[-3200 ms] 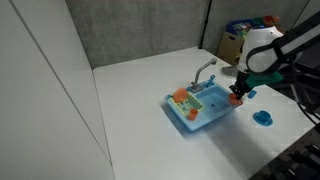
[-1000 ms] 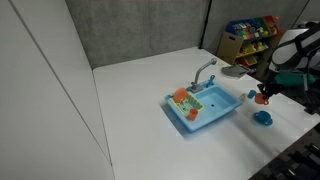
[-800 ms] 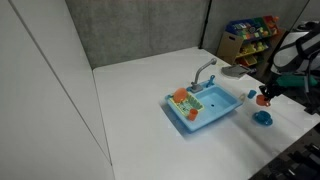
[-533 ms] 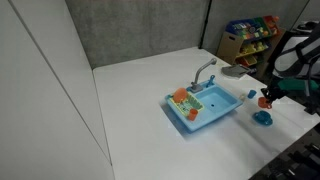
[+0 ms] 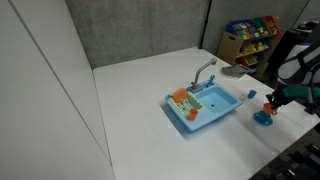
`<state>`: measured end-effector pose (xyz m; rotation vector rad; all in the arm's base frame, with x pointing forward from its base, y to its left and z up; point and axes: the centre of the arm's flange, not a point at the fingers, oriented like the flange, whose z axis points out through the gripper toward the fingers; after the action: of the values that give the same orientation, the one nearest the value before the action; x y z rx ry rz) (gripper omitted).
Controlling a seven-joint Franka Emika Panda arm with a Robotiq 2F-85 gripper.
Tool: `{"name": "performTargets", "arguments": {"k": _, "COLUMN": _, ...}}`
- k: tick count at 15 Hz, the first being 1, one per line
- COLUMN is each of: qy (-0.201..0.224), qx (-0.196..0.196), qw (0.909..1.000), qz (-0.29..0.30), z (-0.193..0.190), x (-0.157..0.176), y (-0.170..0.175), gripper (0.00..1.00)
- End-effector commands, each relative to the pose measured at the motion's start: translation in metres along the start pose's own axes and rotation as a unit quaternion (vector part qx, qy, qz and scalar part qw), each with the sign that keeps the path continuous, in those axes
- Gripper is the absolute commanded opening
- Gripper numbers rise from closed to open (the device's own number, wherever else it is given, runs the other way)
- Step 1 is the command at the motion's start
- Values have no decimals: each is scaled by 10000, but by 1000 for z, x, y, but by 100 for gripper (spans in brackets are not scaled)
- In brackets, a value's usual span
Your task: Put the orange mug in the blue mug
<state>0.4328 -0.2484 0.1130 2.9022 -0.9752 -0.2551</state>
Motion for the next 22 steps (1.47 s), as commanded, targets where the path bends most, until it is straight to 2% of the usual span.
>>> {"name": "performTargets", "arguments": {"k": 1, "qy": 49, "qx": 38, "qw": 10000, "qz": -1, "z": 4, "x": -8, "y": 17, "gripper": 3}}
{"name": "performTargets", "arguments": {"k": 18, "qy": 236, "qx": 193, "qw": 9991, "qz": -286, "z": 25, "x": -9, "y": 4, "gripper": 5}}
{"name": "performTargets", "arguments": {"k": 20, "qy": 228, "qx": 199, "qw": 9991, "qz": -280, "z": 27, "x": -8, "y": 5, "gripper": 10}}
{"name": "performTargets", "arguments": {"k": 21, "qy": 225, "qx": 195, "qw": 9992, "qz": -278, "z": 28, "x": -8, "y": 5, "gripper": 31}}
{"name": "performTargets", "arguments": {"k": 22, "qy": 230, "qx": 200, "qw": 9992, "qz": -272, "z": 28, "x": -8, "y": 6, "gripper": 34}}
